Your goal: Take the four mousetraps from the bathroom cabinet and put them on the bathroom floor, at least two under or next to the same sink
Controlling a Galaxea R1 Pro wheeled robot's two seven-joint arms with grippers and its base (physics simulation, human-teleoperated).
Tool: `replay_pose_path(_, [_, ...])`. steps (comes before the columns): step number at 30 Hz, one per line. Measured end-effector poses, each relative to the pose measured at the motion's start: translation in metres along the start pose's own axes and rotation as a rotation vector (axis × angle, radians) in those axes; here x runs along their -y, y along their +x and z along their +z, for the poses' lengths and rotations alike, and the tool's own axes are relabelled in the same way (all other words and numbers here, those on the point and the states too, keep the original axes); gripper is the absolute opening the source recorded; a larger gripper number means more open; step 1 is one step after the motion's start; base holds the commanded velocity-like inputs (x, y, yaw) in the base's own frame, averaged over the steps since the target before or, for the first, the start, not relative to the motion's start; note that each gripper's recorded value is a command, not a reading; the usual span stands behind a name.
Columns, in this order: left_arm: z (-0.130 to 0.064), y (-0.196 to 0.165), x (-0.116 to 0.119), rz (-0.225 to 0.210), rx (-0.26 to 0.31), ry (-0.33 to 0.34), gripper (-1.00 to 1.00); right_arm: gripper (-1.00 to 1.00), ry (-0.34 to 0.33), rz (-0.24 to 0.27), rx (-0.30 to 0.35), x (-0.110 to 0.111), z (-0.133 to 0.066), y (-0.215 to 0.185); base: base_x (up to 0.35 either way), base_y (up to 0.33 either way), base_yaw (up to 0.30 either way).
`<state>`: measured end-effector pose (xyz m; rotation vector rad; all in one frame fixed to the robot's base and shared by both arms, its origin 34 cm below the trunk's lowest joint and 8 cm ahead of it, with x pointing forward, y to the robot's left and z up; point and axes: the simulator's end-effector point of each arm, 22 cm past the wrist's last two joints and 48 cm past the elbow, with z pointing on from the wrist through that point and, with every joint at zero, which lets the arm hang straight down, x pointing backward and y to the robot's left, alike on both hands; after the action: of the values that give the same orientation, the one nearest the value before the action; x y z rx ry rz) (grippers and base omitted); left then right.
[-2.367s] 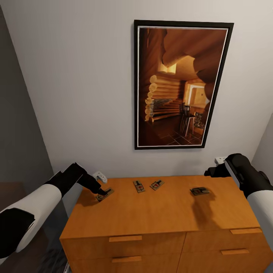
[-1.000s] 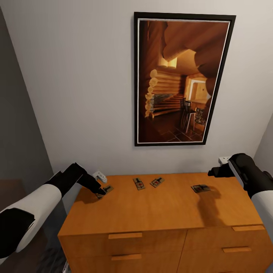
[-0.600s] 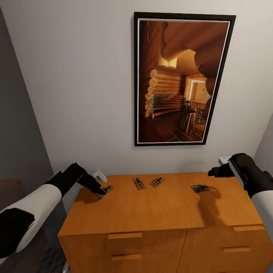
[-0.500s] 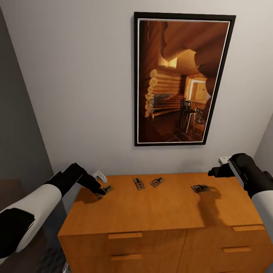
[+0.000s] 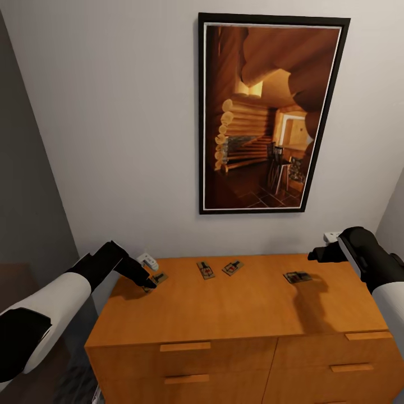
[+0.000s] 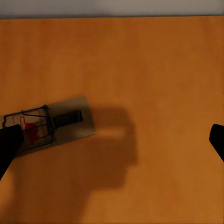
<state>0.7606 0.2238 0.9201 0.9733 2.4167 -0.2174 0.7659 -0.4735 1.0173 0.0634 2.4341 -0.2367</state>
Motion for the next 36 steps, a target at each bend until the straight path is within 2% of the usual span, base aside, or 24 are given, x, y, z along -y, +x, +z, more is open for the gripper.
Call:
replay_pose_path(15, [0.019, 0.011, 0.0, 0.0, 0.0, 0.0, 1.0, 1.0, 0.0, 0.0, 0.001, -0.004, 0.017, 0.014, 0.0, 0.0, 0.0])
replay_pose_path(18, [0.021, 0.01, 0.0, -0.009, 0.009, 0.002, 1.0, 1.0, 0.0, 0.0, 0.002, -0.004, 0.02, 0.016, 0.0, 0.0, 0.0])
replay_pose_path(26, [0.023, 0.005, -0.005, -0.001, 0.025, -0.011, 1.0, 1.0, 0.0, 0.0, 0.002, -0.006, 0.029, 0.024, 0.0, 0.0, 0.0])
replay_pose_path(36, [0.023, 0.005, -0.006, 0.002, 0.025, -0.013, 1.0, 1.0, 0.0, 0.0, 0.002, -0.006, 0.029, 0.024, 0.0, 0.0, 0.0])
